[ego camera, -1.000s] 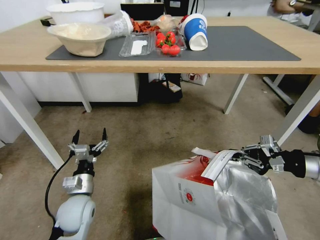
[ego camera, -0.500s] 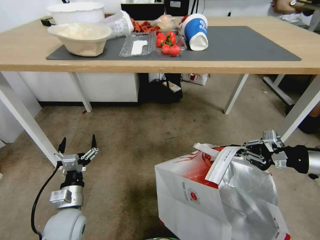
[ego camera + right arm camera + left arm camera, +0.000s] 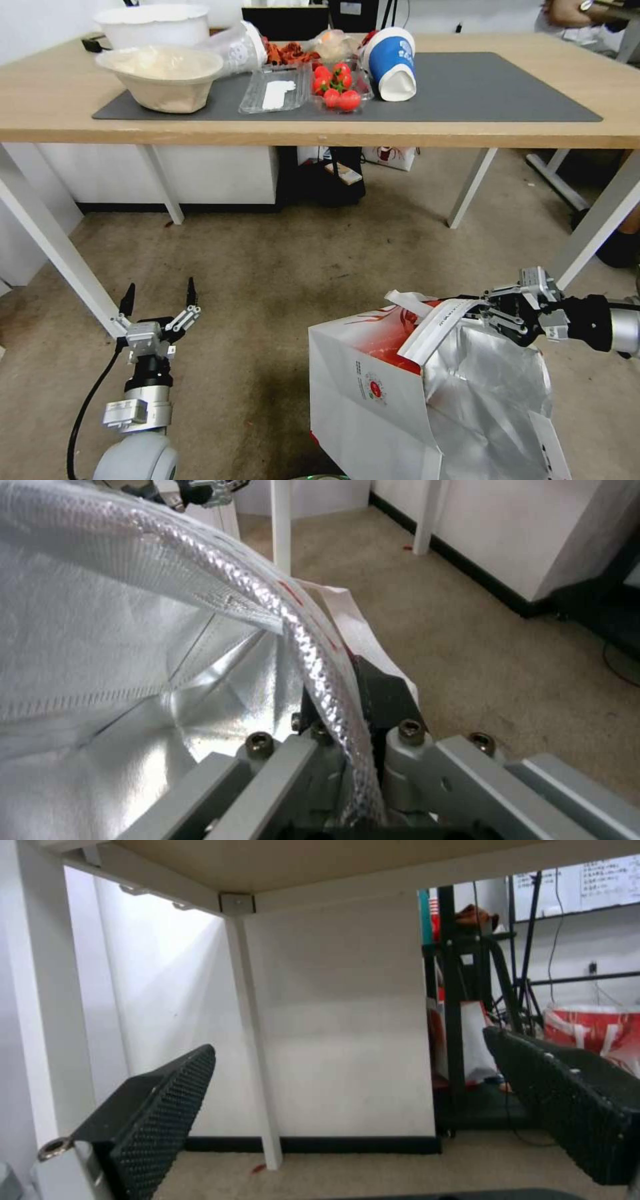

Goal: Pick up the food delivery bag from the floor and place it on the table.

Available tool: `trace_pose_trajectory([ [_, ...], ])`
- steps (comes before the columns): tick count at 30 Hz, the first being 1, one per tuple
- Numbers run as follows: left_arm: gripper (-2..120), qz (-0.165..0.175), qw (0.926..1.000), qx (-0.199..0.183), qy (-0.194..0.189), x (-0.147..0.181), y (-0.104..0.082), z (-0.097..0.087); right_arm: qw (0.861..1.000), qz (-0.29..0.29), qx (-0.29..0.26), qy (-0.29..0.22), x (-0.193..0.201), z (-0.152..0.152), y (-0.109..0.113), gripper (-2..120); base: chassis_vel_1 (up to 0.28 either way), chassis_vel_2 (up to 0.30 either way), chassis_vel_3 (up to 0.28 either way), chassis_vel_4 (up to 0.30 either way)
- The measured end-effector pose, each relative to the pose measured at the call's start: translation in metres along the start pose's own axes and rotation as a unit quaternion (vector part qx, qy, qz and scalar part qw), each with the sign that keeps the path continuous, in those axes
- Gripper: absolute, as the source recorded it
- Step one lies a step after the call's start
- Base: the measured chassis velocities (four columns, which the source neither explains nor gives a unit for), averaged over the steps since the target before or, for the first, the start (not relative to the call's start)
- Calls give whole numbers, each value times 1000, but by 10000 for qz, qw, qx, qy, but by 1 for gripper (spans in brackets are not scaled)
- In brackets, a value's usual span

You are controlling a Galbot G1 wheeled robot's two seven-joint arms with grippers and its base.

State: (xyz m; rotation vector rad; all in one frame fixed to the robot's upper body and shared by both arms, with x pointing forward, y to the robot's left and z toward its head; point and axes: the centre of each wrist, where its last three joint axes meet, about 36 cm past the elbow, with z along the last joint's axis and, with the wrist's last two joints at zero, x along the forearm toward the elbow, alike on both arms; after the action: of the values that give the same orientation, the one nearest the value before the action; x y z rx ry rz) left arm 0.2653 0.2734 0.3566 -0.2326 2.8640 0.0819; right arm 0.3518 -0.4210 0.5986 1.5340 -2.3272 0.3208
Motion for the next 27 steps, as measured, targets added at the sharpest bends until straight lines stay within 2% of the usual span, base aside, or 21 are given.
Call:
trace_pose_trajectory([
  [27, 100, -41, 10000, -43, 20, -2, 1, 1, 9999, 25, 106, 28, 1, -1, -5, 0, 0, 0, 0, 0],
])
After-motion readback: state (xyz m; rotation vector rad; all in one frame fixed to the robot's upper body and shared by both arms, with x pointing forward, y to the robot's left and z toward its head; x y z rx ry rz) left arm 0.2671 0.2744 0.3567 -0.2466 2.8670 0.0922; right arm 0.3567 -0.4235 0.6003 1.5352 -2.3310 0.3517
